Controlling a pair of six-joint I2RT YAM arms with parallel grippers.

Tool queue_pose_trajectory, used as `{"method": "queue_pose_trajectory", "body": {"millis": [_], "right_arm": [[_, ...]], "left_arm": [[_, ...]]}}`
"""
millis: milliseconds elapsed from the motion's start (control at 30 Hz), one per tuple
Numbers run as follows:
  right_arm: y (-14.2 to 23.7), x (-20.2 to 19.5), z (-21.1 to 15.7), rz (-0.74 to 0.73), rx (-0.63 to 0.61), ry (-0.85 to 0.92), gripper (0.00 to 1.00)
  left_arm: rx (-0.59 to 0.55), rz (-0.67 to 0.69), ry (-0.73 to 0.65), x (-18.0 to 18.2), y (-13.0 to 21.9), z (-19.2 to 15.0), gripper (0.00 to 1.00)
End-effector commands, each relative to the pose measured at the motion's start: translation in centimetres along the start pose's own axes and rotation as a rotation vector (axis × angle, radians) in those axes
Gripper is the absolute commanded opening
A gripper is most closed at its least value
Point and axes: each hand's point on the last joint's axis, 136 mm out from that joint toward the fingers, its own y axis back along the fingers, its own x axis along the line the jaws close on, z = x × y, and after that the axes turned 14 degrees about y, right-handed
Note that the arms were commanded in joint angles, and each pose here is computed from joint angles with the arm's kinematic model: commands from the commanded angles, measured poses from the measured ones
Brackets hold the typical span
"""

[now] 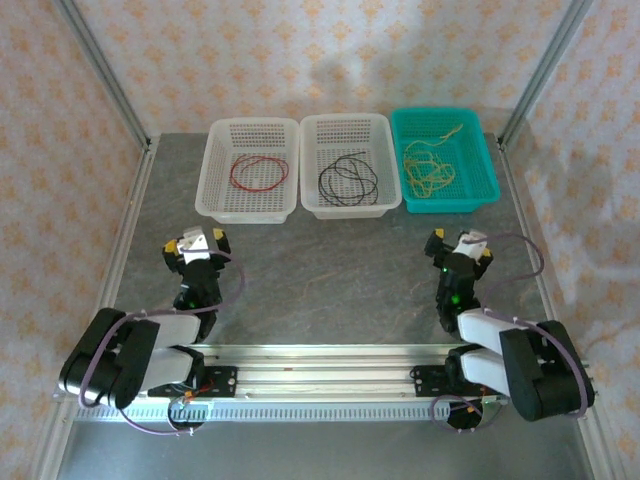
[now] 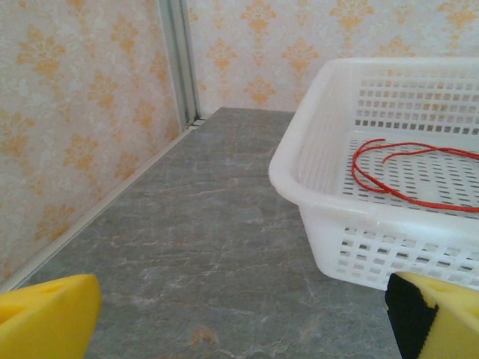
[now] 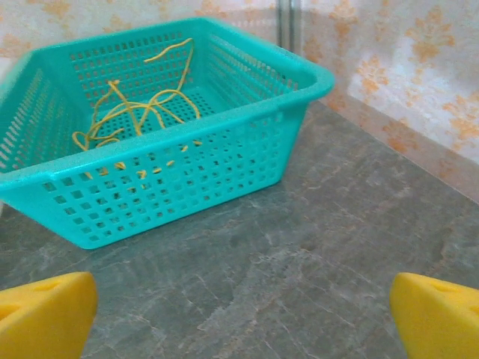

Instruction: Untangle the cables

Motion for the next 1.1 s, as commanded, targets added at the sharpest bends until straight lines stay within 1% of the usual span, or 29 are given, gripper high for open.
{"method": "queue_pose_trajectory", "body": {"millis": [0, 167, 233, 267, 500, 633, 733, 800, 867, 1067], "right_arm": [[-0.5, 0.5, 3.5, 0.028, -0.130, -0.038, 1.00], [-1.2, 0.9, 3.9, 0.070, -0.158, -0.049, 1.00], [-1.7, 1.0, 4.0, 0.066, -0.153, -0.034, 1.00], [-1.9, 1.1, 4.0, 0.068, -0.158, -0.026, 1.00], [-3.2, 1.7, 2.4, 0.083, -0.137, -0.009, 1.00], [-3.9, 2.0, 2.0, 0.106, -0.114, -0.003, 1.00], [-4.5, 2.2, 1.9, 0.133, -0.098, -0.010, 1.00], [-4.7, 2.3, 1.8, 0.151, -0.088, -0.013, 1.00], [-4.7, 2.3, 1.8, 0.153, -0.089, -0.013, 1.00], [-4.7, 2.3, 1.8, 0.154, -0.091, -0.010, 1.00]], "left_arm": [[-0.114, -0.102, 0.073, -1.8, -0.5, 3.0, 1.00], [-0.115, -0.110, 0.074, -1.5, -1.5, 2.9, 0.99], [-0.103, -0.104, 0.099, -1.0, -2.0, 2.6, 1.00], [-0.116, -0.110, 0.113, -0.9, -2.1, 2.9, 0.99], [-0.113, -0.120, 0.120, -0.7, -2.7, 1.9, 1.00], [-0.056, -0.129, 0.103, -1.4, -4.1, 1.2, 1.00], [0.014, -0.129, 0.118, -1.1, -5.1, 0.3, 1.00], [-0.009, -0.138, 0.121, -1.1, -4.9, 0.7, 1.00], [0.006, -0.135, 0.119, -1.1, -5.0, 0.5, 1.00], [-0.003, -0.135, 0.115, -1.1, -5.0, 0.6, 1.00]]}}
